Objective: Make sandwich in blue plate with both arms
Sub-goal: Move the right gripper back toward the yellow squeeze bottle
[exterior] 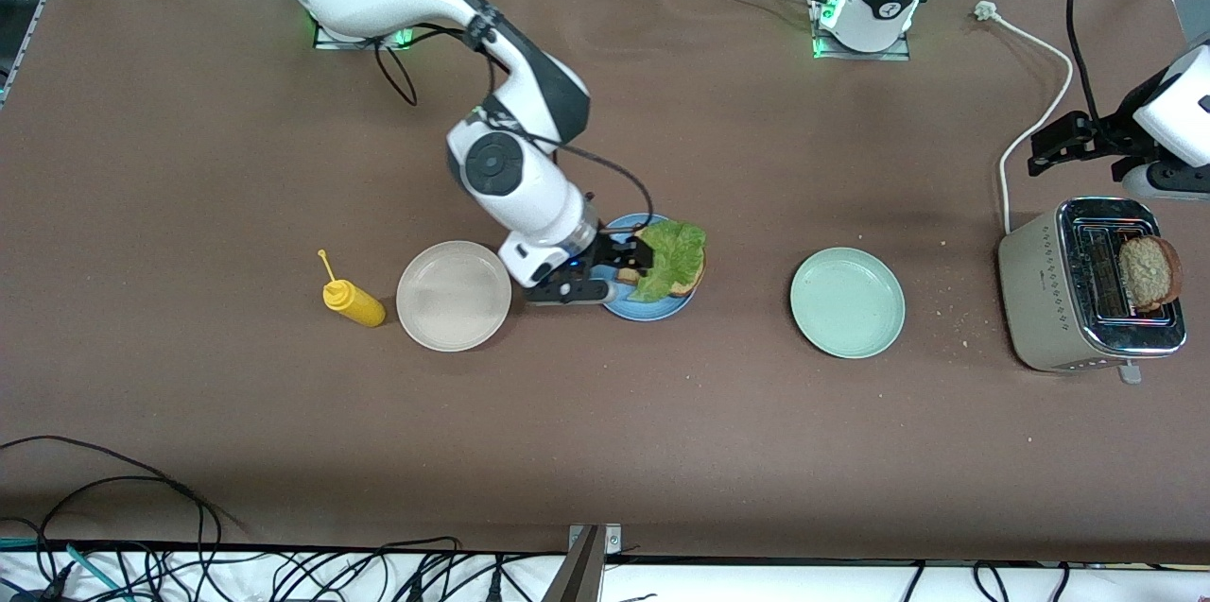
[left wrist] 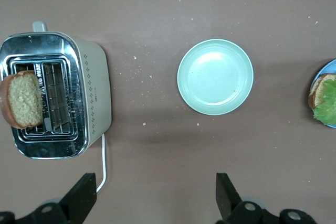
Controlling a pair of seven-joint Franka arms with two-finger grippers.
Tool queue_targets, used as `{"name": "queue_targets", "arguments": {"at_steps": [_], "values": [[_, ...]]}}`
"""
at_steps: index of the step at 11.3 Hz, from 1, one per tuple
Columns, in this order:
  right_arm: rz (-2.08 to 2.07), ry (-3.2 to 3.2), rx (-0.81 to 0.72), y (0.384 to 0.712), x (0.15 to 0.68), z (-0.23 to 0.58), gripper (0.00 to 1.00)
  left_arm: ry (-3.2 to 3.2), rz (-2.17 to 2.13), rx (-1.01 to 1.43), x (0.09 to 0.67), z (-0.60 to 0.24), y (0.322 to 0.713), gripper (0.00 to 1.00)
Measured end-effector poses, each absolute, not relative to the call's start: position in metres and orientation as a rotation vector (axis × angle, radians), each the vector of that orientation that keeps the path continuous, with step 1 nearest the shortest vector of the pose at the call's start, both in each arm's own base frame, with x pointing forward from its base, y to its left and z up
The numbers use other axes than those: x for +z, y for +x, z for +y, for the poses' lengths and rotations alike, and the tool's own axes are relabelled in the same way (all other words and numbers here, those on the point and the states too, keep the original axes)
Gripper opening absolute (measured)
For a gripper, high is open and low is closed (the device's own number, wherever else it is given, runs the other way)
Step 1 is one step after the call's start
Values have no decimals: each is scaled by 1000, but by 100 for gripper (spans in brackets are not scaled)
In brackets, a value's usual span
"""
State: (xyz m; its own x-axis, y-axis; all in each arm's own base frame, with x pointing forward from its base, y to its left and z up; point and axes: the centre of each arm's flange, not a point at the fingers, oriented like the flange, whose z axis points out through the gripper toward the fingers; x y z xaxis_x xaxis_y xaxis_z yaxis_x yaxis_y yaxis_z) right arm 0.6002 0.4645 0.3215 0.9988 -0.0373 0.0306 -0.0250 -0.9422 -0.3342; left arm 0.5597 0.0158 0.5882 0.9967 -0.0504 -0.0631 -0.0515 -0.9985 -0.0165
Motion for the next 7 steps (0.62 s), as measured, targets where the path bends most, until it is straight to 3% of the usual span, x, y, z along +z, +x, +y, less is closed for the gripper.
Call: {"name": "queue_targets", "arguments": {"at_steps": [4,7], "values": [[-308,-2906,64,650,387,321,100,-3122,75,99,588,19,560,100],[-534,-2789,160,668,427,203,100,-3150,104,98,588,5,560,100]]}}
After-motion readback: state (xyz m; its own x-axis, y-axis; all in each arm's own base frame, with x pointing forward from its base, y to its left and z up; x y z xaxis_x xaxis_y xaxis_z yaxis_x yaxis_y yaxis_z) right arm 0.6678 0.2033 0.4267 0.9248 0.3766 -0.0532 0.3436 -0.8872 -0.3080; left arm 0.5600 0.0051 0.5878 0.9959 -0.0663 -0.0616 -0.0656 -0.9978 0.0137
